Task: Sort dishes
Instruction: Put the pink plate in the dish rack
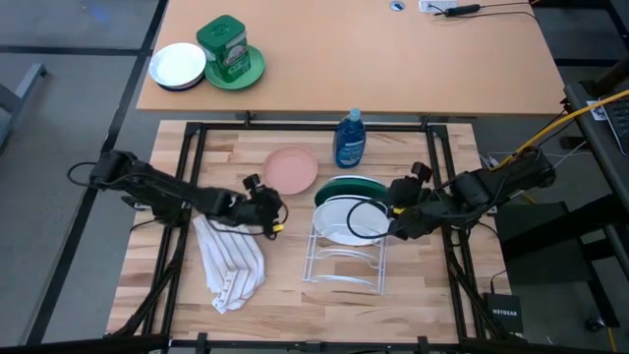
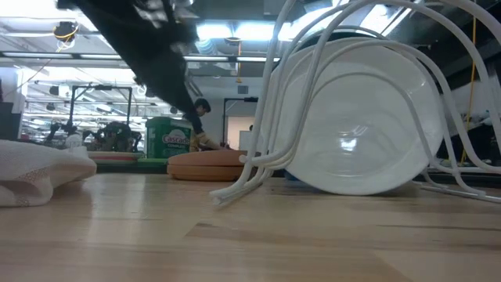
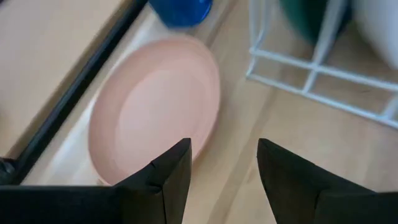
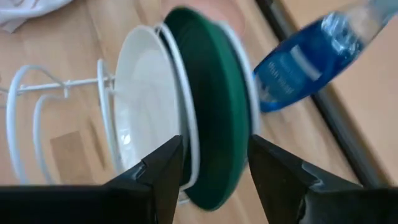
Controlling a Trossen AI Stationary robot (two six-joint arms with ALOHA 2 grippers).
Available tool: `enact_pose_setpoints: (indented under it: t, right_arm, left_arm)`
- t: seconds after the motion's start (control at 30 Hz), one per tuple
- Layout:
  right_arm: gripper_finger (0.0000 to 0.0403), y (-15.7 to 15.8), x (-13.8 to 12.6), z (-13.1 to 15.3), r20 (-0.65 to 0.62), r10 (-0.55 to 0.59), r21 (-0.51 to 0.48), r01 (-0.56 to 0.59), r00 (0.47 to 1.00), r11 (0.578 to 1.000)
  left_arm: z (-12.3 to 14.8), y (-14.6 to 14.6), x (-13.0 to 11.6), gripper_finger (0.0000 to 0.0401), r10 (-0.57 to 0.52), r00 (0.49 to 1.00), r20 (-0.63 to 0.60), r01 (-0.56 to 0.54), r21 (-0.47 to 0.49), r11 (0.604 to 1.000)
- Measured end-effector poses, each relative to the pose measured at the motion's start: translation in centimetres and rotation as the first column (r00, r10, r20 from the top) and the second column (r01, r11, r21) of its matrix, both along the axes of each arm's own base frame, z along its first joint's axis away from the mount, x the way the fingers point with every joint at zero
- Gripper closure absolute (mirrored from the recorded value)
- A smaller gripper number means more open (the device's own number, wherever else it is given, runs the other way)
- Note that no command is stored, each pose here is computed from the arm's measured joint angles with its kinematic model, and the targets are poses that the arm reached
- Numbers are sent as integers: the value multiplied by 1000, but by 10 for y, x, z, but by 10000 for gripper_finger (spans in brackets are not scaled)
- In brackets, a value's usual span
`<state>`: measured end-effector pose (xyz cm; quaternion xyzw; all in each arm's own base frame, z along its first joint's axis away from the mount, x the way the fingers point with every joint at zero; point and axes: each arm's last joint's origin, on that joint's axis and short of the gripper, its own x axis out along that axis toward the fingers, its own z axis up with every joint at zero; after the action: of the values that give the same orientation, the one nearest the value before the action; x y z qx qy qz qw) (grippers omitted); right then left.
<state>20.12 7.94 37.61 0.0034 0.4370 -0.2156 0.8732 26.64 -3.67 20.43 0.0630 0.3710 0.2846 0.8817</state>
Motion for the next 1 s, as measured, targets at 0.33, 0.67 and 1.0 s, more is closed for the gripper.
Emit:
enact_pose_setpoints:
  t: [0.33,0.67,1.0]
  right_arm:
    - [219,-2,0,8,20,37,-112,-34,999,993]
    - [219,-2,0,9,21,37,-112,-34,999,993]
    - [219,-2,0,8,20,37,-113,-34,999,993]
  left_arm:
    - [-28,51,25,229,-36,995,-93,29,-75,997]
    - [-43,84,37,229,-69,995,-67,59,-148,987]
    - [-43,89,40,229,-69,997,-27,64,-152,986]
